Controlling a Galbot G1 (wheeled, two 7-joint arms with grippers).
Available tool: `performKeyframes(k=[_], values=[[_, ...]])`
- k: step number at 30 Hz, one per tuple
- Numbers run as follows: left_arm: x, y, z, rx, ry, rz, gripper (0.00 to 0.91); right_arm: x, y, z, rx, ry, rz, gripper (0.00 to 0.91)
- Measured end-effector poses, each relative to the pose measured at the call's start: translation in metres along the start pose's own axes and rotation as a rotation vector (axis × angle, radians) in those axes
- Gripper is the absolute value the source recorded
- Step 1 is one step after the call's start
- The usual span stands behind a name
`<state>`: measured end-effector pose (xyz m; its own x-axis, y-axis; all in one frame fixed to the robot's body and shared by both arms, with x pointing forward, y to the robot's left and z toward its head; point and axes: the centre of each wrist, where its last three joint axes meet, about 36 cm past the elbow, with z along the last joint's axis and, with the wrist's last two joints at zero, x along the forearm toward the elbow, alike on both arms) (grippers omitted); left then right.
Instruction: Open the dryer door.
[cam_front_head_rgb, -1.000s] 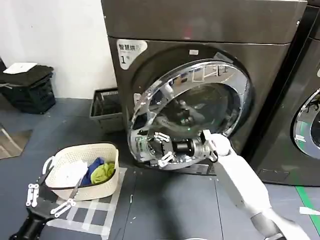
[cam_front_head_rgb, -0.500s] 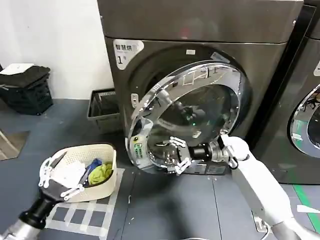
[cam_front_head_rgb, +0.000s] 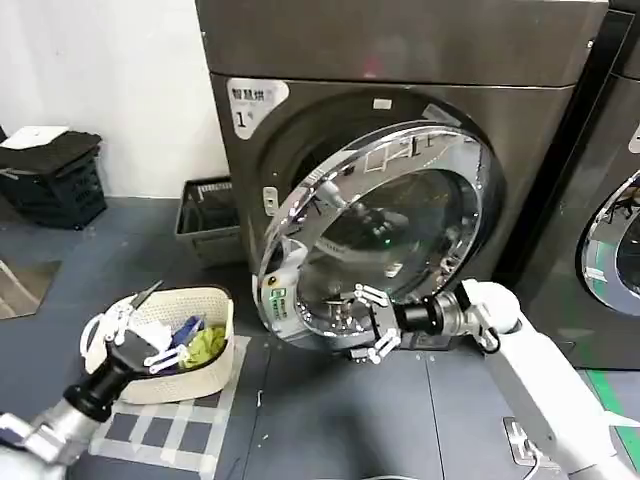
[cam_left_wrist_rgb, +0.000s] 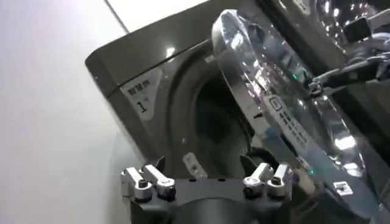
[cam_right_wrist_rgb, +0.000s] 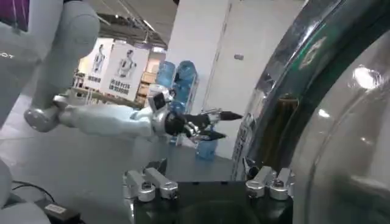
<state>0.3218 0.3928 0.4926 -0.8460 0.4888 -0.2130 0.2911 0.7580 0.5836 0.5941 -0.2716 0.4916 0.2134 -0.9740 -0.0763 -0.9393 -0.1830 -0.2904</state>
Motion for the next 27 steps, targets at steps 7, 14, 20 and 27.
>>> performKeyframes(k=[7, 14, 20, 27], values=[[-0.016, 0.019, 0.006, -0.003, -0.018, 0.019, 0.907, -0.01, -0.013, 0.003, 0.001, -0.005, 0.0, 0.907], [-0.023, 0.032, 0.005, -0.02, -0.029, 0.036, 0.907, -0.019, -0.024, 0.007, -0.005, 0.0, -0.013, 0.907], [-0.028, 0.042, 0.006, -0.028, -0.032, 0.049, 0.907, -0.02, -0.028, 0.005, -0.007, 0.022, -0.036, 0.907], [-0.038, 0.048, 0.009, -0.027, -0.035, 0.076, 0.907, -0.021, -0.02, 0.0, -0.015, 0.056, -0.079, 0.907]])
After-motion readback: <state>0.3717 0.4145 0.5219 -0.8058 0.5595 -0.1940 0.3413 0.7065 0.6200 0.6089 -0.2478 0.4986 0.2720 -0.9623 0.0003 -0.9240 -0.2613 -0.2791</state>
